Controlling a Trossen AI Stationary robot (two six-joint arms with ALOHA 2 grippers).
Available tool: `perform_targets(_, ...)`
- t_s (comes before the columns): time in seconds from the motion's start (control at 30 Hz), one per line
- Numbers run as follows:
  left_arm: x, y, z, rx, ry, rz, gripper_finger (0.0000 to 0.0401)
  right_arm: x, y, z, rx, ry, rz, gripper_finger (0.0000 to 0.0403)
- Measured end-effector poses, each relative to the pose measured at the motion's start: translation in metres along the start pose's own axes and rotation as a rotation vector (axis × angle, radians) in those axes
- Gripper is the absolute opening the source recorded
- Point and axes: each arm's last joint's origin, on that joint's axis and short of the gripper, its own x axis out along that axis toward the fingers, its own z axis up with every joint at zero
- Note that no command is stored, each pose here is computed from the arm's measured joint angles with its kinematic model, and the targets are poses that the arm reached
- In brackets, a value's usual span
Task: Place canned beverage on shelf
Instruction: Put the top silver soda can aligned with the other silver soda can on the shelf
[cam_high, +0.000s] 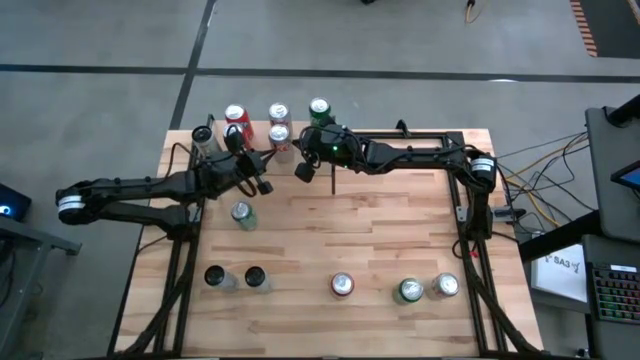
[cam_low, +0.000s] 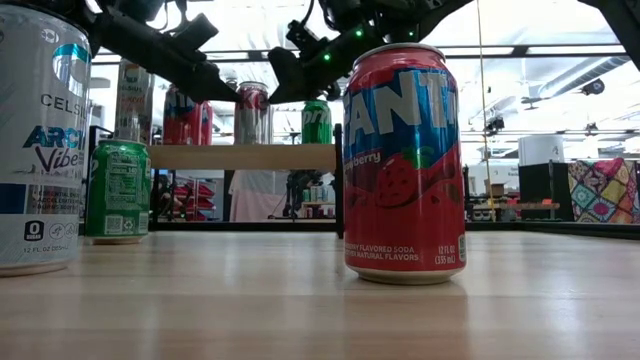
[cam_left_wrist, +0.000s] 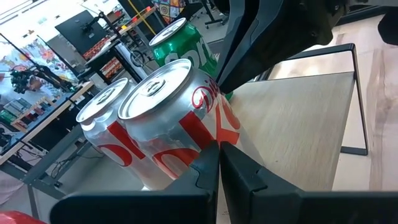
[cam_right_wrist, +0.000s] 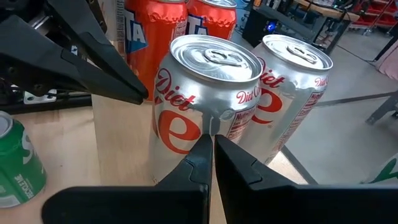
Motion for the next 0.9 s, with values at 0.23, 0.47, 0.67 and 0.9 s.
perform_targets(0.23, 0.0000, 0.0000, -0.0001, 0.000, 0.001, 0.000, 0.0000, 0.0000, -0.0011, -0.0002, 0.002, 0.006, -0.037, 0.0009)
perform_targets(0.47, 0.0000, 0.0000, -0.0001, -0.001, 0.001, 0.000, 0.0000, 0.0042, -0.0097, -0.0023, 0.018, -0.003, -0.083, 0.0009)
perform_targets(0.67, 0.0000, -0.0001, -0.0002, 0.000, 0.001, -0.001, 0.0000, 0.0095, -0.0070, -0.0052, 0.007, -0.024, -0.079, 0.0009)
perform_targets(0.9, 0.0000, 0.0000, -0.0001, 0.000, 0.001, 0.000, 0.0000, 0.0095, -0.0070, -0.0052, 0.007, -0.024, -0.078, 0.0009)
